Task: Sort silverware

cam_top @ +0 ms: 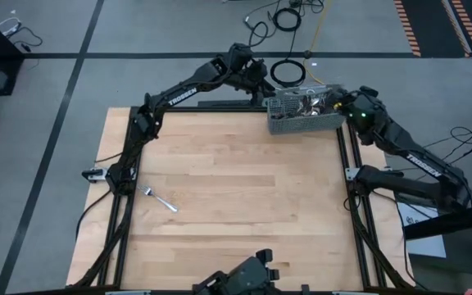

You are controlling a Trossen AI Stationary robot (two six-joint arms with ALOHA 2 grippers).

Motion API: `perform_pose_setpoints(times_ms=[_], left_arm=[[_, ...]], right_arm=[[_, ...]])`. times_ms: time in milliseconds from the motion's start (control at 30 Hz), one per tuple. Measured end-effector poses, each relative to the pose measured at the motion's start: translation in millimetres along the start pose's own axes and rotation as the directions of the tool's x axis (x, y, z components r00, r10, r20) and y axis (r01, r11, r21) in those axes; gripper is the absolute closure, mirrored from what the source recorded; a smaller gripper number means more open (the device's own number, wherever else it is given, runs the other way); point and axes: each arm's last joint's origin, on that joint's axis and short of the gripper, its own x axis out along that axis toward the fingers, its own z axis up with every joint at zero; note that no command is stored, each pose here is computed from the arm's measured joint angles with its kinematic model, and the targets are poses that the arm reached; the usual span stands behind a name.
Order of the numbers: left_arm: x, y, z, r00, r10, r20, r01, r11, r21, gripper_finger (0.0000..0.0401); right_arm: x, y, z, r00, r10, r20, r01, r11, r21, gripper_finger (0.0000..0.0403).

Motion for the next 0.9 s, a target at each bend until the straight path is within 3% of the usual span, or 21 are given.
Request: perform_pose_setpoints(times_ms=[167, 567, 733, 900], left_arm=[[-2, 0, 2, 1.0, 0.001, 0.001, -0.001, 1.0, -0.014, 0.028], [-44, -4, 19, 1.0, 0.006, 0.002, -0.006, 1.0, 0.011, 0.028], [-51, -3, 21, 1.0, 0.012, 0.001, -0.012, 1.0, 0.008, 0.028], [-52, -3, 22, 1.0, 0.012, -0.002, -0.012, 1.0, 0.015, 0.028]], right_arm=[[17, 7, -13, 0.998, -0.058, -0.033, 0.057, 0.997, -0.054, 0.0403], [38, 0, -44, 0.954, -0.263, -0.143, 0.246, 0.961, -0.127, 0.0398], [38, 0, -44, 0.954, -0.263, -0.145, 0.245, 0.961, -0.128, 0.0365], [37, 1, -44, 0.955, -0.242, -0.169, 0.224, 0.967, -0.122, 0.0301]])
